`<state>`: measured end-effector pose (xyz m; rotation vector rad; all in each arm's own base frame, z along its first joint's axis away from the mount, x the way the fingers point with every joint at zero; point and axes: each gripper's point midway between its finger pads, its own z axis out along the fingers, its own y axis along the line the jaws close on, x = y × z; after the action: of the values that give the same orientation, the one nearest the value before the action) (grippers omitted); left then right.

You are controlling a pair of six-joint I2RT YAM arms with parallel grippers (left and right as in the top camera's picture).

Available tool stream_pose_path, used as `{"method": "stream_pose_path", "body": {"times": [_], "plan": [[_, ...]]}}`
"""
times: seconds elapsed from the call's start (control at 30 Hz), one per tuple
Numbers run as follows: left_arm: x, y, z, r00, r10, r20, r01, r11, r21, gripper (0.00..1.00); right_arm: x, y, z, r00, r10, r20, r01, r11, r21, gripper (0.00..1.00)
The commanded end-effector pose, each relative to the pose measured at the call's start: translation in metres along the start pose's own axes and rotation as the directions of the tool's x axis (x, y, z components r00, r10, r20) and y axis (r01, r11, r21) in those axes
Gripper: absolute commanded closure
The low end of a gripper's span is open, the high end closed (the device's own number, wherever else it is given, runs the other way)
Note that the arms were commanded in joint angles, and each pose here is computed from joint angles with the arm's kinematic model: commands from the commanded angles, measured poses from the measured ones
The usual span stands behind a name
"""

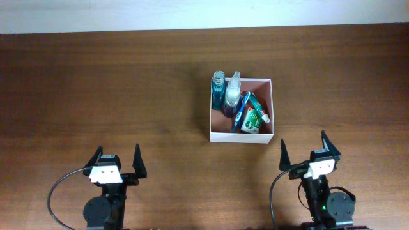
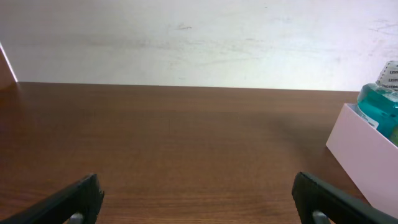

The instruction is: Pack container

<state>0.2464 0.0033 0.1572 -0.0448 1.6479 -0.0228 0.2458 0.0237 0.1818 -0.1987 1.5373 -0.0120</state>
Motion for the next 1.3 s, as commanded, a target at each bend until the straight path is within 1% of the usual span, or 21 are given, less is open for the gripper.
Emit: {"method": "stream_pose_path", "body": {"times": [0.0, 0.13, 0.2, 1.27], "plan": [[0.000, -0.002, -0.001, 1.000, 0.019, 0.000, -0.019, 1.000, 0.012, 0.00, 0.007, 0.001, 0.000, 1.000, 0.002, -0.022, -0.002, 1.000, 0.002, 0.01], [0.000, -0.002, -0.001, 1.000, 0.019, 0.000, -0.019, 1.000, 0.012, 0.01, 0.025, 0.003, -0.001, 0.996, 0.006, -0.093, -0.007, 1.000, -0.004, 0.01], [0.000, -0.002, -0.001, 1.000, 0.019, 0.000, -0.019, 1.000, 0.012, 0.00, 0.025, -0.001, -0.002, 0.995, 0.007, -0.097, -0.005, 1.000, 0.019, 0.01], [0.000, -0.002, -0.001, 1.000, 0.019, 0.000, -0.019, 1.000, 0.012, 0.01, 0.025, -0.001, -0.001, 0.995, 0.007, -0.097, -0.005, 1.000, 0.018, 0.01]]}}
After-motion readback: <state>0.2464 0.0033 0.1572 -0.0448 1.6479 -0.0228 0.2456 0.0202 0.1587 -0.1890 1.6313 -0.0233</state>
